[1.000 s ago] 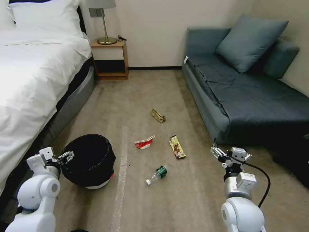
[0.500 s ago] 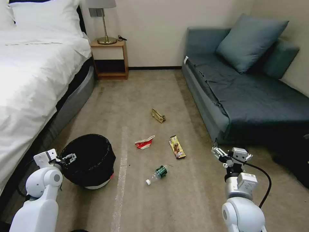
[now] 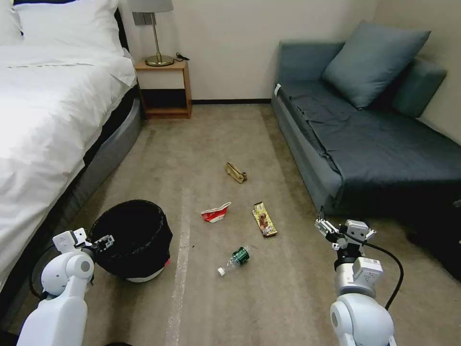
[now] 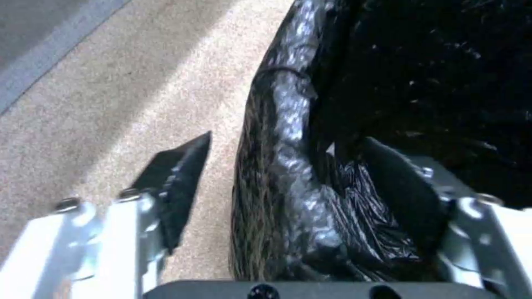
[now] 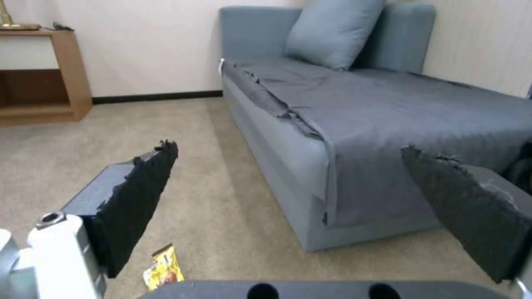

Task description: Pick up the trash bin, then pick up the garbage on the floor and place it into the trash bin.

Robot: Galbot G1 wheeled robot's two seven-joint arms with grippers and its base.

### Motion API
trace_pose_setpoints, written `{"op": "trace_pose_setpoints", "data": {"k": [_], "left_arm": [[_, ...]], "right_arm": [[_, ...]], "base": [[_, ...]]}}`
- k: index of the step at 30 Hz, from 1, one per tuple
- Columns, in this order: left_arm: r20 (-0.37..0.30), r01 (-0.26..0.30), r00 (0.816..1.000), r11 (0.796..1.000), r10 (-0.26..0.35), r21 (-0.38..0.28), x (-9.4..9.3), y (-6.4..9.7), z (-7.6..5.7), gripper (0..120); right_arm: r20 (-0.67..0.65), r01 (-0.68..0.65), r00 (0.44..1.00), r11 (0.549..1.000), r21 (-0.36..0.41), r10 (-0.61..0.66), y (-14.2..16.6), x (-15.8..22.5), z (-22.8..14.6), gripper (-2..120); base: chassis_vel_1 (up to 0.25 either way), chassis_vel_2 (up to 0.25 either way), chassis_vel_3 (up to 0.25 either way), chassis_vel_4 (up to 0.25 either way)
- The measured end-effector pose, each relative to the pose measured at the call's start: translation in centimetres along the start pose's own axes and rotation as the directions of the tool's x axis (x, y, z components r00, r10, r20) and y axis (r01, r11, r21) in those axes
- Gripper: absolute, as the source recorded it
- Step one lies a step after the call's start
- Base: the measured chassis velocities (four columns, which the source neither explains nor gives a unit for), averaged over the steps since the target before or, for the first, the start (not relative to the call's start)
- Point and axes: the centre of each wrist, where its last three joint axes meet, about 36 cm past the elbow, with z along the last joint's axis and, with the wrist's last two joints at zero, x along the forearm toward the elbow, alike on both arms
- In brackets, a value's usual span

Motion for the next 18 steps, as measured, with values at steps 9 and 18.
{"op": "trace_pose_setpoints", "data": {"k": [9, 18], "left_arm": [[-0.014, -0.001, 1.000, 1.000, 0.001, 0.023, -0.20, 0.37, 0.50, 36], [-0.024, -0.002, 1.000, 0.999, 0.004, 0.052, -0.16, 0.67, 0.63, 6]], "right_arm": [[0.013, -0.001, 1.000, 1.000, 0.006, 0.001, -0.24, 0.16, -0.21, 100], [0.017, 0.000, 1.000, 1.000, 0.002, 0.000, -0.34, 0.32, -0.46, 100]], "base": [[0.000, 0.000, 0.000, 0.000], [0.000, 0.000, 0.000, 0.000]]}}
